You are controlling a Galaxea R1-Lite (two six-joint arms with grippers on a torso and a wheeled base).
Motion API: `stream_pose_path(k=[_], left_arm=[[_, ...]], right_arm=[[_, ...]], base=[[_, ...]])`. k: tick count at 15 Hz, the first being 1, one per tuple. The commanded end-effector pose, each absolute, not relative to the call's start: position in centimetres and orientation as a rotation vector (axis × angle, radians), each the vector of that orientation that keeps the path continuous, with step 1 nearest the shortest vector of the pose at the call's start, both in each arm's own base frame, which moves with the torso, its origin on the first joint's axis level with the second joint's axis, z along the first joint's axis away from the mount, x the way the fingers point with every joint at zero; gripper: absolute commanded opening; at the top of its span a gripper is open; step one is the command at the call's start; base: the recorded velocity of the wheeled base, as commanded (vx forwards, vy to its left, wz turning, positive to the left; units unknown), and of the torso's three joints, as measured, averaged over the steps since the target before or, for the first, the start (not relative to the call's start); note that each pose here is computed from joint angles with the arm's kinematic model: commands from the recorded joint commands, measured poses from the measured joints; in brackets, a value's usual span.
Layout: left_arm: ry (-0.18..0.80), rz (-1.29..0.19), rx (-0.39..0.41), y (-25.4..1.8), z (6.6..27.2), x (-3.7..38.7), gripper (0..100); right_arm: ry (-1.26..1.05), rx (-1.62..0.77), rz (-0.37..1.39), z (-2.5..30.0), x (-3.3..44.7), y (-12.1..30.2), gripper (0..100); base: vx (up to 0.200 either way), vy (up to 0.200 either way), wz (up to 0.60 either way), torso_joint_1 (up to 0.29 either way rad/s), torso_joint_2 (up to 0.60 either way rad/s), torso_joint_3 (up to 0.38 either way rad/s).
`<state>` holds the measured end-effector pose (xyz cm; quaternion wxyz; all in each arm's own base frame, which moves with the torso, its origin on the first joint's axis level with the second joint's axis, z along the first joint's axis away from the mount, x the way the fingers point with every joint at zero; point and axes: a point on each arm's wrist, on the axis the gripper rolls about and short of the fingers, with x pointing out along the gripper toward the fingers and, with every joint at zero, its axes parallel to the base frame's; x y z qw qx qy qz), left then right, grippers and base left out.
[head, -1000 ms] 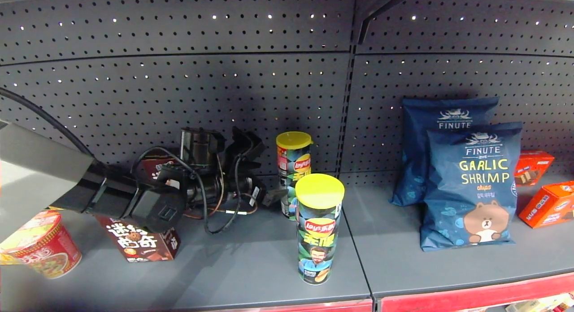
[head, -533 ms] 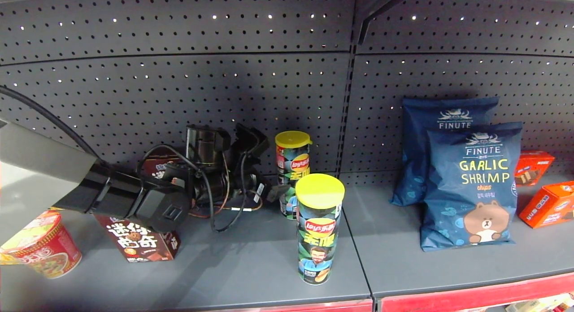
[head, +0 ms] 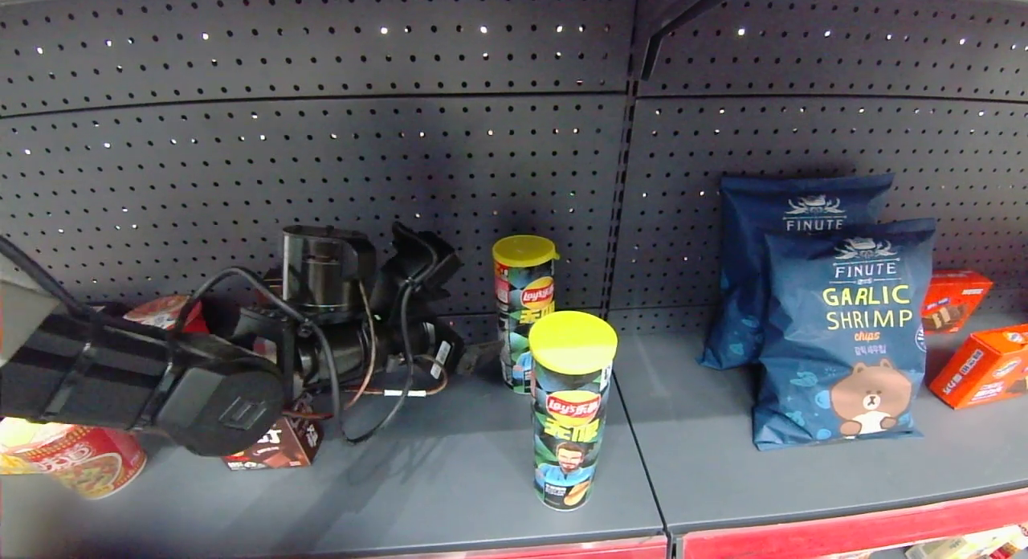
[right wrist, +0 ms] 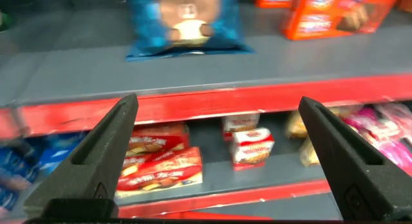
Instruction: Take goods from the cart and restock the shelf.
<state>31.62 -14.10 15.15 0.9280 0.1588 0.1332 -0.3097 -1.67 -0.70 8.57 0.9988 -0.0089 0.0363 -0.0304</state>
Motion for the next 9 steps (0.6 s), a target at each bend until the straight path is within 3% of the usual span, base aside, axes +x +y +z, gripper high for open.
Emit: stream_pose_path(k=[1,7,9], left_arm=[[0.238,-0.616,0.322,-12.8,16.9,28.8,100],[0.155,-0.474,0.322,-10.3,20.0,23.7,100],[0.123,-0.449,0.317,-9.2,20.7,21.4,100]], right_arm=[[0.074,-0.019,-0.058,8.6,-1.7,-0.7,100],[0.065,-0.026,-0.052,8.8,-1.7,-0.7,100],[0.068,-0.037,0.009,13.4,-1.4,-0.5,100]], base=[[0.0,0.0,0.0,0.0,0.0,0.0],[0.0,0.0,0.0,0.0,0.0,0.0],[0.0,0.0,0.0,0.0,0.0,0.0]])
